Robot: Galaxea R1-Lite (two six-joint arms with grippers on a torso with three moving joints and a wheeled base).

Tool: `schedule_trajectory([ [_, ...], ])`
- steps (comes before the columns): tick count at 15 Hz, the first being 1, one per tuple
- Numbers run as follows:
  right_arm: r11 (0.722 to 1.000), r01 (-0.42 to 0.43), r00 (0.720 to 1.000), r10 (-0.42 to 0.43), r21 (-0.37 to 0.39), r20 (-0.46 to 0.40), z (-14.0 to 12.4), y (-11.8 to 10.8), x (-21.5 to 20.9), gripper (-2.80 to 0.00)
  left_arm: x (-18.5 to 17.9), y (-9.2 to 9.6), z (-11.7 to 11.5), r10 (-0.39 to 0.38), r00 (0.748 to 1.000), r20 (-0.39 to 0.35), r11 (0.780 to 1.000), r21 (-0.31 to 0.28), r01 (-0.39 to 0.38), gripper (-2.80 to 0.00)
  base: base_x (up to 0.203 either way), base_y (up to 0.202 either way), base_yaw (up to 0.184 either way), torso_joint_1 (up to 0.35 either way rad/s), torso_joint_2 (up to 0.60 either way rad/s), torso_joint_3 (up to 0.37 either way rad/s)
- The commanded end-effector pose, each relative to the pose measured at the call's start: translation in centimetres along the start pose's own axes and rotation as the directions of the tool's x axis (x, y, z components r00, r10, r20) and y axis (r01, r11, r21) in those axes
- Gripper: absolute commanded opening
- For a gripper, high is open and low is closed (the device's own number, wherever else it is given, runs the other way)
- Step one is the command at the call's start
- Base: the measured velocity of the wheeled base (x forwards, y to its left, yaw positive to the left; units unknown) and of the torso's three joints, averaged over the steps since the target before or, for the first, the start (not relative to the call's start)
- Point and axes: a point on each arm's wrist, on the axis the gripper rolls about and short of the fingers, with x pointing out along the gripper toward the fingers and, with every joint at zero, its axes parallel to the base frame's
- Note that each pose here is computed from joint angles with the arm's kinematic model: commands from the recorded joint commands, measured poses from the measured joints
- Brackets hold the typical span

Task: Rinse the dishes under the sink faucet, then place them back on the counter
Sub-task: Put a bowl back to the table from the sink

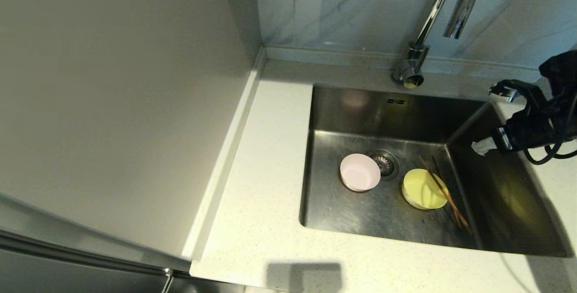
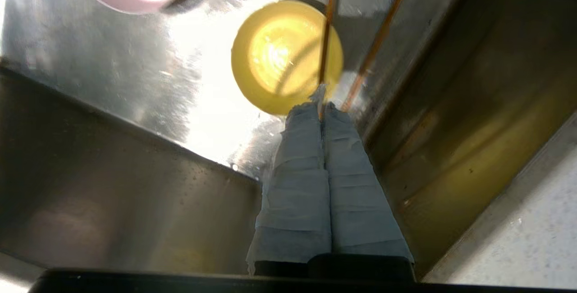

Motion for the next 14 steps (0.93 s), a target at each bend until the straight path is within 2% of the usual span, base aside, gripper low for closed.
schedule_trajectory([
  [1, 1.000, -0.005, 1.000, 0.005, -0.012, -0.025, -0.3, 0.7, 0.6, 0.00, 0.0, 0.0, 0.0, 0.001, 1.000, 0.003, 1.000, 0.000, -0.001, -2.80, 0.000, 0.000, 0.000, 0.000, 0.00, 0.000],
  [6, 1.000, -0.031, 0.997, 0.030, -0.005, -0.065, -0.8, 0.7, 3.0, 0.00, 0.0, 0.0, 0.0, 0.001, 1.000, 0.003, 1.000, 0.000, -0.001, -2.80, 0.000, 0.000, 0.000, 0.000, 0.00, 0.000],
  [9, 0.999, -0.028, 0.998, 0.027, -0.020, -0.051, -1.7, 0.5, 6.3, 0.00, 0.0, 0.0, 0.0, 0.001, 1.000, 0.003, 1.000, 0.000, -0.001, -2.80, 0.000, 0.000, 0.000, 0.000, 0.00, 0.000],
  [14, 0.993, -0.006, 1.000, 0.004, -0.119, -0.021, -4.2, -0.1, 12.7, 0.00, 0.0, 0.0, 0.0, 0.001, 1.000, 0.003, 1.000, 0.000, -0.001, -2.80, 0.000, 0.000, 0.000, 0.000, 0.00, 0.000],
])
